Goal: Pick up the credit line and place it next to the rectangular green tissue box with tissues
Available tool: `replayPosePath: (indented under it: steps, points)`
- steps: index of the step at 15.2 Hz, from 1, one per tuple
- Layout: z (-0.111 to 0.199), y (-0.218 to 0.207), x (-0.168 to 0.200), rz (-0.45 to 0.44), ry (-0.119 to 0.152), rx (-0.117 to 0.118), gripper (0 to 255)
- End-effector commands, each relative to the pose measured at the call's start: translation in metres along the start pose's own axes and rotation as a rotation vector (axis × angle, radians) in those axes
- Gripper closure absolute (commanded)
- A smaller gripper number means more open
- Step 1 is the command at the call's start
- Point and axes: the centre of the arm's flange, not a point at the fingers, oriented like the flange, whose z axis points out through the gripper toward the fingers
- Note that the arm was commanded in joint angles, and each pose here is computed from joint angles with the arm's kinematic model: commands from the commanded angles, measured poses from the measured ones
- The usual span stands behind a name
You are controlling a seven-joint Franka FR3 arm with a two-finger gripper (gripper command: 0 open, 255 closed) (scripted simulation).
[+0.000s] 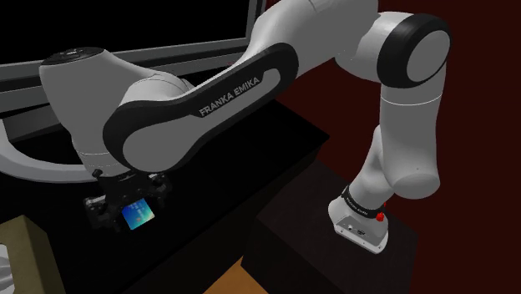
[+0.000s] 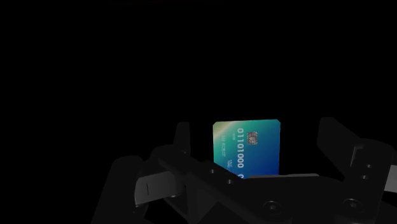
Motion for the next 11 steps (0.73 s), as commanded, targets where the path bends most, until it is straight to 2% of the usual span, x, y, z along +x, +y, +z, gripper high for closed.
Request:
replayPosePath:
  steps: [1,3,11]
  points:
    - [-0.02,-0.001,0.0,0.0,0.0,0.0,0]
    - [-0.044,-0.001,0.0,0.0,0.0,0.0,0]
    - [-0.044,-0.001,0.0,0.0,0.0,0.0,0]
